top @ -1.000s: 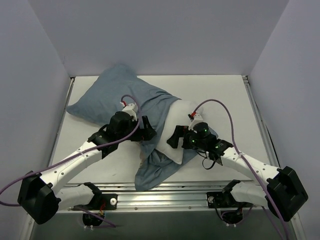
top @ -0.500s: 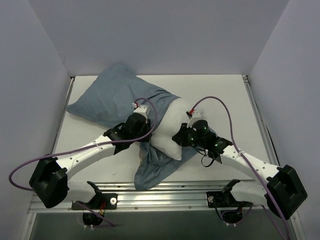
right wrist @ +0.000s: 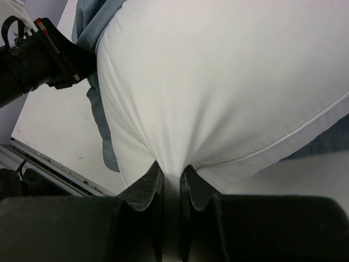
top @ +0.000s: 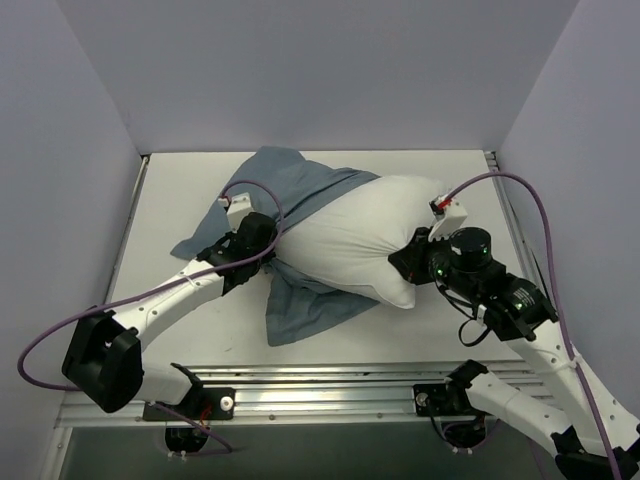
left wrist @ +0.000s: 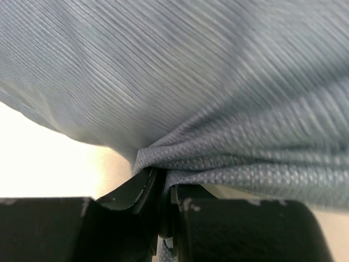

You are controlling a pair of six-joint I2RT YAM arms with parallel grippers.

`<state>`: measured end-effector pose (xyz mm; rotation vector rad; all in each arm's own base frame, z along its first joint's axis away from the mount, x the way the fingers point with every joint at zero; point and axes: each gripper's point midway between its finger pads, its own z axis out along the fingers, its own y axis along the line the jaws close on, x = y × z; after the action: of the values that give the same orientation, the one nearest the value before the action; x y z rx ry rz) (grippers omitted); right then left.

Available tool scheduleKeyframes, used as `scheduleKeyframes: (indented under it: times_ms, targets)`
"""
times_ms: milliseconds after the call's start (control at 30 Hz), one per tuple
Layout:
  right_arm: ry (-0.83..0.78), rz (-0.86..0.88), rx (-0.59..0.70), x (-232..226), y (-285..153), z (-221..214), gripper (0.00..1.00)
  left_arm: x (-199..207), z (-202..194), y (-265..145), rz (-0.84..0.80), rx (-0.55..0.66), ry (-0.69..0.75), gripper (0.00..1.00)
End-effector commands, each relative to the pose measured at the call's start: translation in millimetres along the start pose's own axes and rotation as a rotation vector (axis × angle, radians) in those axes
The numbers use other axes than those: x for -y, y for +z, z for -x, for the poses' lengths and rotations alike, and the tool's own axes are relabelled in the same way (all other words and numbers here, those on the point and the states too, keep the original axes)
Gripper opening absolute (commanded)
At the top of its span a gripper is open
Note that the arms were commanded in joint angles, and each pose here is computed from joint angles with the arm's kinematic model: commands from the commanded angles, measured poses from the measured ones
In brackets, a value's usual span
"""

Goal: Remove the pillowcase from the pillow

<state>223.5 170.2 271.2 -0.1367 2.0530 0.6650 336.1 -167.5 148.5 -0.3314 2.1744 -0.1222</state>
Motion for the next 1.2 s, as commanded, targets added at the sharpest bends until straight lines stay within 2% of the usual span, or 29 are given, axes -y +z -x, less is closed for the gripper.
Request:
scheduleKeyframes:
  times_ms: [0, 100, 133, 200, 233, 267, 333, 367, 400, 433, 467, 500, 533, 600, 633, 667, 733, 833, 933, 1033, 1067, 1133, 1167]
  targets:
    - [-0.034, -0.083, 0.140, 11.5, -39.9, 42.2, 0.00, -95.4, -33.7, 19.1, 0.357, -0.035, 0.029, 0.19]
    - [-0.053, 0.010, 0.064, -0.2, -32.4, 20.9, 0.00, -92.7, -51.7, 28.2, 0.322, -0.087, -0.016, 0.19]
    - [-0.061, 0.086, 0.019, -11.5, -27.4, 9.6, 0.00, -78.8, -60.2, 28.4, 0.252, -0.136, -0.031, 0.21]
    - [-0.061, 0.124, -0.081, -8.9, -12.5, -23.7, 0.00, -50.1, -59.6, 21.3, 0.117, -0.145, -0.054, 0.27]
    - [-0.055, 0.139, -0.121, -8.5, -5.2, -35.6, 0.00, -37.9, -58.8, 14.9, 0.060, -0.148, -0.047, 0.39]
    - [-0.043, 0.151, -0.184, -4.9, 1.2, -57.3, 0.00, -17.3, -60.5, 3.3, -0.030, -0.162, -0.026, 0.46]
    - [-0.026, 0.128, -0.243, 4.0, 10.1, -77.4, 0.02, 11.4, -36.9, -23.1, -0.175, -0.110, 0.013, 0.57]
    - [-0.017, 0.110, -0.269, 10.6, 13.5, -89.3, 0.08, 25.3, -30.8, -36.7, -0.248, -0.105, 0.035, 0.71]
    - [0.001, 0.109, -0.277, 11.1, 14.3, -93.5, 0.15, 35.4, -19.9, -54.6, -0.313, -0.085, 0.049, 0.76]
    - [0.003, 0.112, -0.269, 10.6, 15.0, -92.6, 0.32, 47.4, -3.4, -67.9, -0.374, -0.058, 0.081, 0.82]
    - [0.004, 0.114, -0.267, 10.0, 14.7, -92.6, 0.41, 55.0, 5.0, -78.6, -0.424, -0.050, 0.102, 0.86]
    - [0.014, 0.091, -0.255, 12.2, 14.4, -88.1, 0.56, 61.6, 10.9, -90.5, -0.478, -0.052, 0.147, 0.88]
    - [0.015, 0.069, -0.243, 14.9, 14.4, -84.2, 0.62, 72.6, 30.9, -103.7, -0.521, -0.018, 0.155, 0.88]
    - [0.012, -0.024, -0.195, 28.1, 15.8, -71.3, 0.73, 84.9, 39.6, -112.6, -0.572, -0.020, 0.210, 0.90]
    - [0.030, -0.067, -0.169, 31.9, 14.5, -62.0, 0.82, 88.7, 47.2, -113.5, -0.581, 0.003, 0.262, 0.90]
    - [0.040, -0.112, -0.145, 38.3, 14.3, -55.7, 0.86, 98.2, 65.2, -119.9, -0.599, 0.042, 0.275, 0.90]
    - [0.063, -0.240, -0.069, 57.2, 12.3, -35.6, 0.96, 108.3, 70.6, -108.7, -0.588, 0.047, 0.361, 0.90]
    - [0.121, -0.371, 0.000, 78.6, 10.8, -17.2, 1.00, 135.7, 91.3, -96.7, -0.599, 0.081, 0.443, 0.91]
    - [0.180, -0.421, 0.046, 89.1, 15.2, -1.6, 1.00, 167.7, 103.2, -80.5, -0.627, 0.088, 0.498, 0.91]
    - [0.247, -0.438, 0.066, 97.2, 29.0, 5.8, 1.00, 200.7, 105.2, -63.2, -0.669, 0.073, 0.540, 0.91]
    - [0.281, -0.433, 0.064, 98.8, 35.0, 3.7, 1.00, 210.1, 91.2, -43.4, -0.667, 0.033, 0.562, 0.91]
    - [0.332, -0.441, 0.070, 108.7, 48.3, 4.4, 1.00, 229.9, 102.2, -44.2, -0.705, 0.051, 0.569, 0.91]
    - [0.354, -0.425, 0.052, 110.2, 55.1, -2.5, 1.00, 237.1, 85.5, -27.6, -0.708, 0.003, 0.592, 0.91]
